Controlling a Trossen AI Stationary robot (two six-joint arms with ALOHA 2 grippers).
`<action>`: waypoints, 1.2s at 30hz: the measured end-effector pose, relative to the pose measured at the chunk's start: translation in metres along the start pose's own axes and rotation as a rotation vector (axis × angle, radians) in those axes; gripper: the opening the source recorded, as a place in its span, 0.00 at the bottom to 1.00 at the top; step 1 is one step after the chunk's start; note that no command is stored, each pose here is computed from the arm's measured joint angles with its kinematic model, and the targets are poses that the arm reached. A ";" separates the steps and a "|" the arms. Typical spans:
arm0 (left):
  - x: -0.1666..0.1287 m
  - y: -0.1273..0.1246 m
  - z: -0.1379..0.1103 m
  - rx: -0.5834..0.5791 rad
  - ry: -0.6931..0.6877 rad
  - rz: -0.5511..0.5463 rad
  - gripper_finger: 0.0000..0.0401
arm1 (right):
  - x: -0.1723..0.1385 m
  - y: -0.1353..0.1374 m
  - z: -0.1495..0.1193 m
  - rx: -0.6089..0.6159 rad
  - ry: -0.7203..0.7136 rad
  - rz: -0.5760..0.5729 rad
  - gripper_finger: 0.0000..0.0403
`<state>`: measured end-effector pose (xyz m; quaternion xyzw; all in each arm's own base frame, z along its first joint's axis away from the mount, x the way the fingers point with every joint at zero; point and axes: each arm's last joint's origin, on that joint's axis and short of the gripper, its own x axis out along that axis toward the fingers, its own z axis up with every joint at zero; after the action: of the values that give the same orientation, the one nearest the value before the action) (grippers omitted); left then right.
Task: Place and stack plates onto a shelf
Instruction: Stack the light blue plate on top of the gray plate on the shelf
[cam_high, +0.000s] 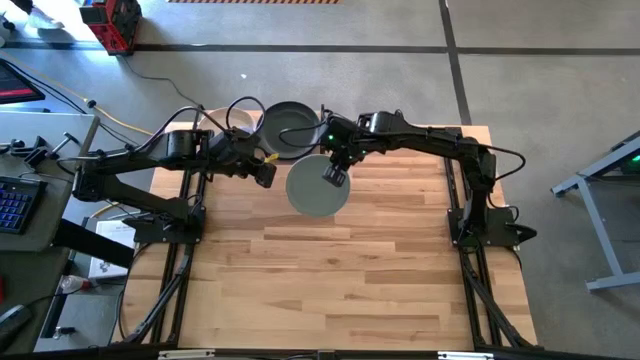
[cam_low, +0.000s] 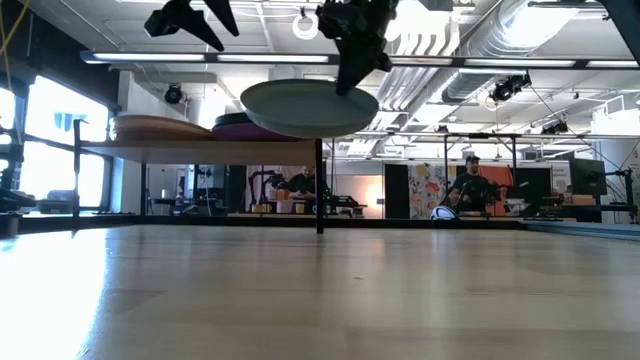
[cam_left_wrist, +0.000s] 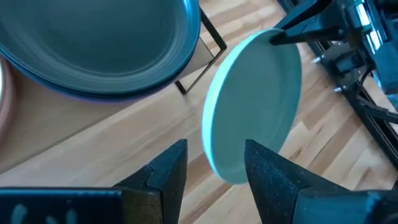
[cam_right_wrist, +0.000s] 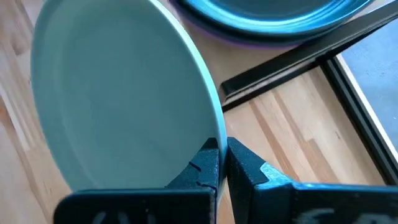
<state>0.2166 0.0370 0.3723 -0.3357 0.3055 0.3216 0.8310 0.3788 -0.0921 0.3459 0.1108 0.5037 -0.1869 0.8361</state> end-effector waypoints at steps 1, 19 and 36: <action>0.000 0.000 0.000 -0.002 -0.001 0.001 0.36 | 0.000 -0.001 0.001 0.005 -0.007 0.001 0.00; 0.039 0.001 0.009 0.012 0.053 0.114 0.35 | -0.020 -0.029 0.019 0.125 -0.120 -0.012 0.00; 0.060 0.005 0.014 0.019 0.080 0.169 0.33 | -0.020 -0.029 0.018 0.098 -0.107 0.029 0.00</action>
<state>0.2535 0.0703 0.3351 -0.3136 0.3688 0.3742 0.7909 0.3728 -0.1209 0.3716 0.1488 0.4471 -0.2050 0.8579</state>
